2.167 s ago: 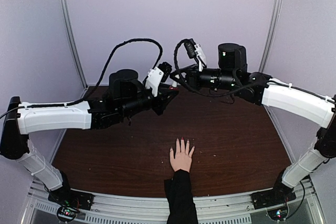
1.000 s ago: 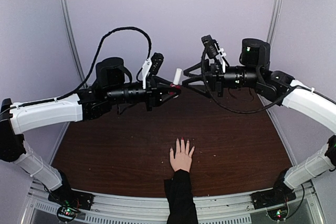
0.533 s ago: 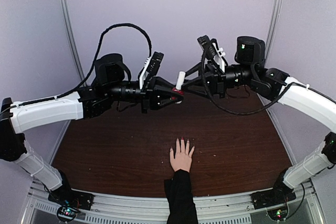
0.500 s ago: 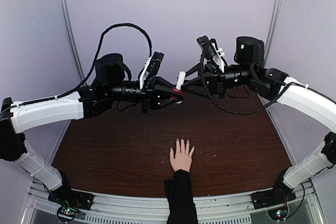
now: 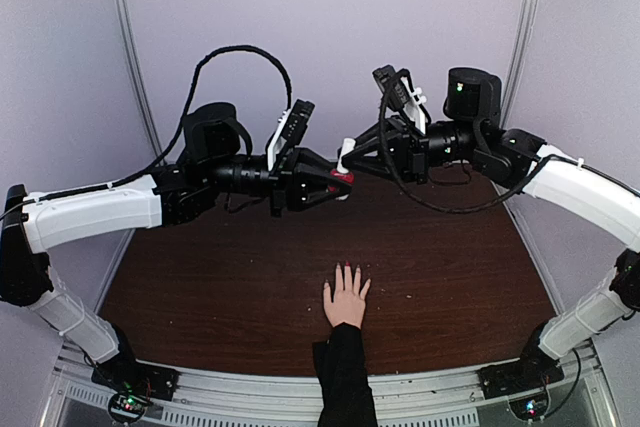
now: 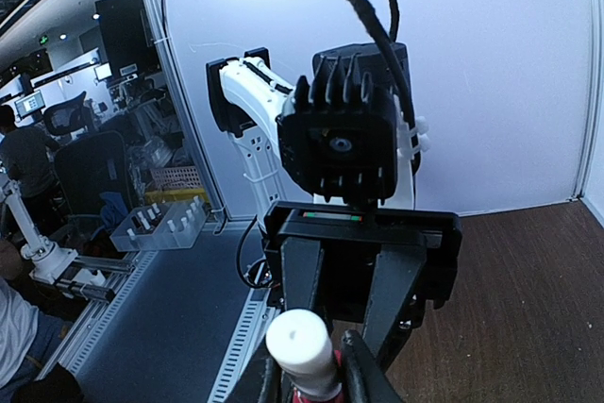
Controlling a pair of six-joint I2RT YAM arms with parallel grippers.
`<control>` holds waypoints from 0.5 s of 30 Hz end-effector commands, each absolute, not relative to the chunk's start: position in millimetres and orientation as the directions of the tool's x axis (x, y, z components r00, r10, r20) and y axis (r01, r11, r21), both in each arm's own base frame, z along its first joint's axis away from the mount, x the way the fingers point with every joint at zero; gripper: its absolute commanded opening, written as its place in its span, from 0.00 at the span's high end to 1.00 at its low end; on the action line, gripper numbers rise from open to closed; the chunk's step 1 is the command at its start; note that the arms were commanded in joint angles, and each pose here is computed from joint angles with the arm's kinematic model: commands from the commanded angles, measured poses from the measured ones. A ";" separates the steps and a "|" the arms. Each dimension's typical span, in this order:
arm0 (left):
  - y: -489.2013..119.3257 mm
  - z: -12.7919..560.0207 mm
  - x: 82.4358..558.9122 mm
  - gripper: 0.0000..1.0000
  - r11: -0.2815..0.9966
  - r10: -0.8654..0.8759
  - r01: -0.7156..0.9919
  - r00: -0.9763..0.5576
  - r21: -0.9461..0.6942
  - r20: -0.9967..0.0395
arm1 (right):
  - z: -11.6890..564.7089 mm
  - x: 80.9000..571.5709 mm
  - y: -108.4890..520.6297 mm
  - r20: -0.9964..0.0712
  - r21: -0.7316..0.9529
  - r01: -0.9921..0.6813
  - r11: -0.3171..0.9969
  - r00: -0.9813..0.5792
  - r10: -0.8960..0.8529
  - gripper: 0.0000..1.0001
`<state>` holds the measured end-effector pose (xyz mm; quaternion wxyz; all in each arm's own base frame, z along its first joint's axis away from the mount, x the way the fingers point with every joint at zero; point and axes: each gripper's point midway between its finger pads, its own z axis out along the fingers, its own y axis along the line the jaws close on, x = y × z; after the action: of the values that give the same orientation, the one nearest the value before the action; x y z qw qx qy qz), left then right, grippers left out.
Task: Paint the nails
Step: Screw the nail polish bottle cap onto the nail polish bottle.
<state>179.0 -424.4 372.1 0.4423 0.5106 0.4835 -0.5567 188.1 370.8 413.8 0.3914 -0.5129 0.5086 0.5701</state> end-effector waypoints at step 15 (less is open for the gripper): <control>-414.5 394.9 215.7 1.00 0.117 -0.065 0.993 -0.010 -0.018 -0.998 | 416.3 198.4 372.5 -0.985 0.157 -0.982 -0.106 -0.148 -0.091 0.93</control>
<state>190.3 -425.6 376.0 0.4664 0.4847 0.5064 -0.5395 196.4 371.1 416.4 0.4184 -0.5176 0.5076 0.5471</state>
